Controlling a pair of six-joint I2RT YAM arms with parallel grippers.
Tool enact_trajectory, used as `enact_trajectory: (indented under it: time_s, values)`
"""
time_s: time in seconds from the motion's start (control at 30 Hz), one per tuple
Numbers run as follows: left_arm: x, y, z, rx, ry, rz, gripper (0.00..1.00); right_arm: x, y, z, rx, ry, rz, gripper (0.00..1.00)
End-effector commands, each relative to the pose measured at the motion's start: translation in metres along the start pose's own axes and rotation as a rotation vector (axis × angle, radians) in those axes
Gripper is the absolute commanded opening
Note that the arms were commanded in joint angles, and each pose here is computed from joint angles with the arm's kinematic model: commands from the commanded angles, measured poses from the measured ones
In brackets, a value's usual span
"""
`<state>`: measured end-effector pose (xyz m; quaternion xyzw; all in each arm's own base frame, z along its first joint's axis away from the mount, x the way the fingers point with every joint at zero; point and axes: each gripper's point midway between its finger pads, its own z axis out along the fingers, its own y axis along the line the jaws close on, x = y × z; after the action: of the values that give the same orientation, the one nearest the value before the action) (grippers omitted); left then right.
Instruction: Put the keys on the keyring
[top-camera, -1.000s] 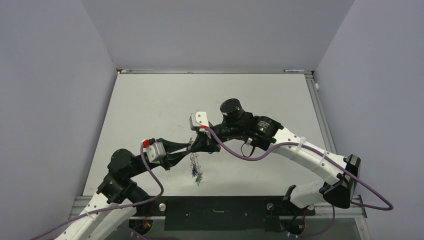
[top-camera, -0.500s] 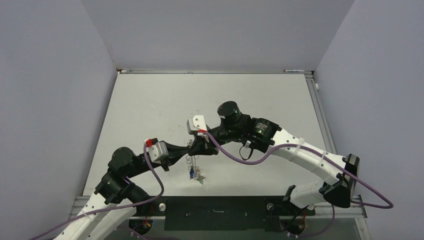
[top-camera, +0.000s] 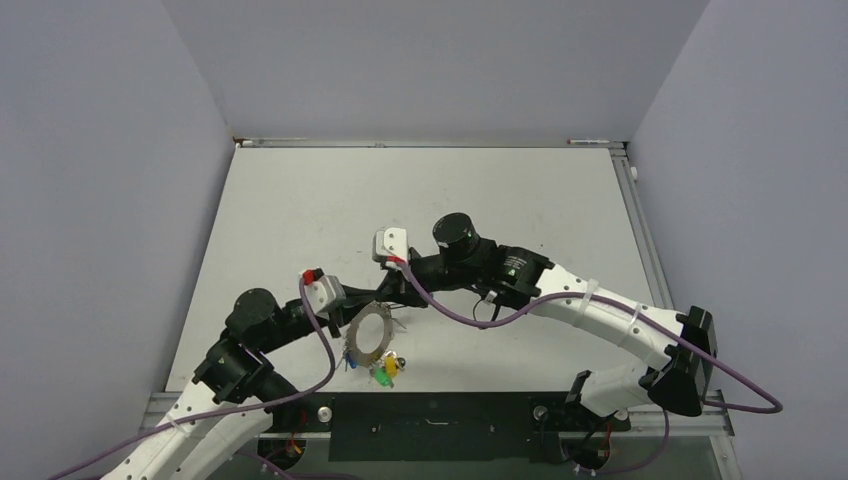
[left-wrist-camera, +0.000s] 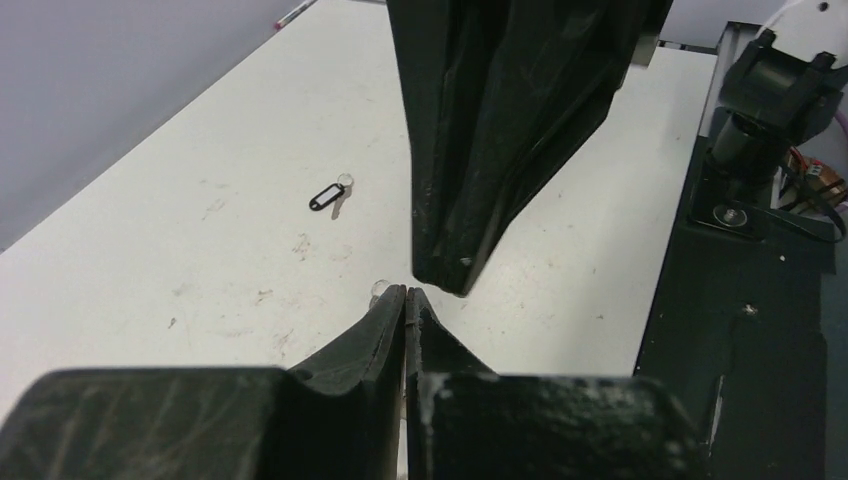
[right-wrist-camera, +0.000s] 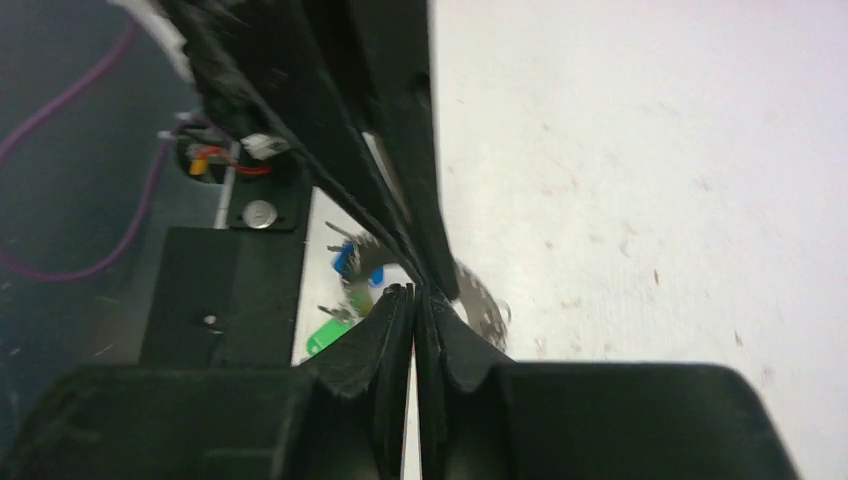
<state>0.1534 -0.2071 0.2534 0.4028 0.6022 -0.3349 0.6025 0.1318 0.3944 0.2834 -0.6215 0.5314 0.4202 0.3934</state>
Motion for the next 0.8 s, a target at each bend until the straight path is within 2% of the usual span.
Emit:
enact_trajectory:
  time_s: [0.0, 0.07, 0.13, 0.2, 0.37, 0.53, 0.67, 0.77]
  values:
    - [0.005, 0.019, 0.001, -0.122, 0.012, -0.067, 0.02, 0.015, -0.065, -0.012, 0.404, -0.020, 0.122, 0.14]
    - [0.017, 0.024, 0.002, -0.151, 0.054, -0.095, 0.15, 0.041, -0.087, -0.017, 0.516, 0.002, 0.244, 0.35]
    - [0.026, 0.031, 0.001, -0.202, 0.090, -0.126, 0.18, 0.068, -0.096, -0.018, 0.566, 0.024, 0.356, 0.46]
    - [0.030, 0.037, 0.000, -0.245, 0.096, -0.151, 0.27, 0.083, -0.099, -0.015, 0.603, 0.021, 0.428, 0.53]
    - [0.026, 0.079, -0.015, -0.507, 0.059, -0.196, 0.32, 0.103, -0.105, 0.012, 0.646, 0.015, 0.588, 0.56]
    - [0.018, 0.117, -0.055, -0.796, -0.005, -0.208, 0.35, 0.108, -0.102, 0.059, 0.714, 0.120, 0.493, 0.57]
    - [0.016, 0.139, -0.092, -1.014, -0.053, -0.193, 0.41, 0.107, -0.098, 0.104, 0.616, 0.154, 0.495, 0.57]
    - [0.015, 0.148, -0.114, -1.131, -0.075, -0.181, 0.44, 0.103, -0.108, 0.126, 0.621, 0.174, 0.491, 0.56]
